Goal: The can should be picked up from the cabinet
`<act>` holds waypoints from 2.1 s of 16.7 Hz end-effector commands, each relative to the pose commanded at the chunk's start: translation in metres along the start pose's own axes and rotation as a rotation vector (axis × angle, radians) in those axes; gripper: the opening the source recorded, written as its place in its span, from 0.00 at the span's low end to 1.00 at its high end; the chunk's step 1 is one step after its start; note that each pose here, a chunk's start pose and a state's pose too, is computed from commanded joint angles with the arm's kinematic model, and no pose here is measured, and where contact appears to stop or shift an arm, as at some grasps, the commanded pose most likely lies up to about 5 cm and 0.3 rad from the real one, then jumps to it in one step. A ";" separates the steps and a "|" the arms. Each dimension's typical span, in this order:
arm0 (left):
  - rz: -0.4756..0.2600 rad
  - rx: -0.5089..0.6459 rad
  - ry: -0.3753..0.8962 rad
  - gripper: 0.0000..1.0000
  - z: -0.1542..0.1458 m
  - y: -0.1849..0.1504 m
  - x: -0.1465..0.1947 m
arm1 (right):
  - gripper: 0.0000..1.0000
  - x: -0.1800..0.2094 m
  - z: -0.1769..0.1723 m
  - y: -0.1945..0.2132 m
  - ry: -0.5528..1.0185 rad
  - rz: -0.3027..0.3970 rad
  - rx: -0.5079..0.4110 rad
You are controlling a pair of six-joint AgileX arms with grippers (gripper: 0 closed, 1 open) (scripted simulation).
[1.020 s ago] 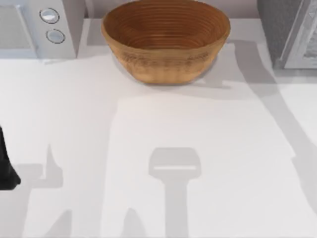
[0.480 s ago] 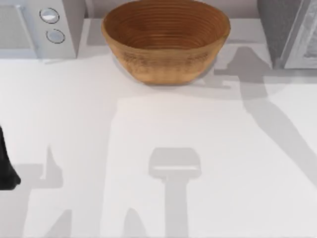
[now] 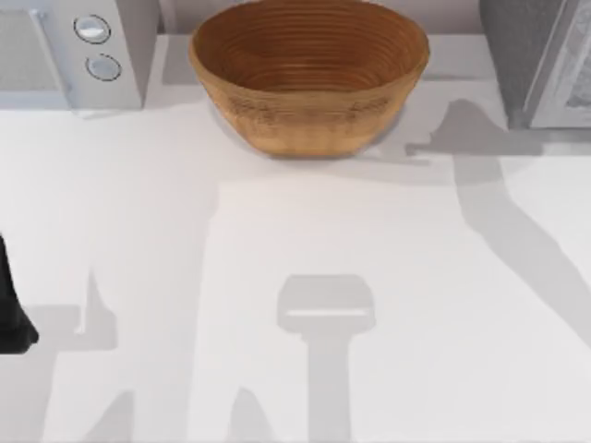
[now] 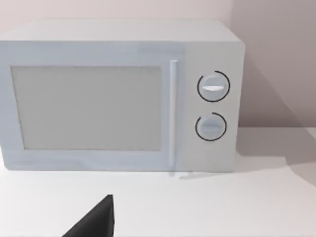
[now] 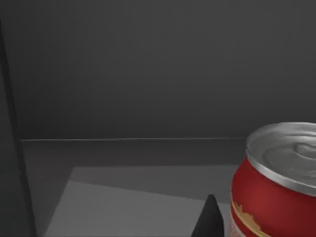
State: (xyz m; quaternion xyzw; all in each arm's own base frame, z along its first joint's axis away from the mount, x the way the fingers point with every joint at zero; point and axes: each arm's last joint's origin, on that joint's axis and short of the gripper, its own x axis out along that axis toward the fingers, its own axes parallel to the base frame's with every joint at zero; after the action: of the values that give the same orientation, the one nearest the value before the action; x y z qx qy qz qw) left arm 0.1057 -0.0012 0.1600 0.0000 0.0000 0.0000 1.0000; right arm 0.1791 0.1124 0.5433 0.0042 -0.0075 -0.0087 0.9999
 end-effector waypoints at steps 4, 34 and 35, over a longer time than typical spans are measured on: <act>0.000 0.000 0.000 1.00 0.000 0.000 0.000 | 0.00 -0.011 -0.014 -0.020 -0.012 -0.002 0.009; 0.000 0.000 0.000 1.00 0.000 0.000 0.000 | 0.00 -0.075 -0.369 -0.119 -0.012 0.045 -0.005; 0.000 0.000 0.000 1.00 0.000 0.000 0.000 | 0.00 -0.074 -0.360 -0.120 -0.033 0.060 -0.005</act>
State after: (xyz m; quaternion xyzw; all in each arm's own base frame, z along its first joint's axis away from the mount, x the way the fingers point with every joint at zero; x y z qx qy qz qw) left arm 0.1057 -0.0012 0.1600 0.0000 0.0000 0.0000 1.0000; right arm 0.1083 -0.0029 0.1809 0.0011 -0.0242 0.0214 0.9995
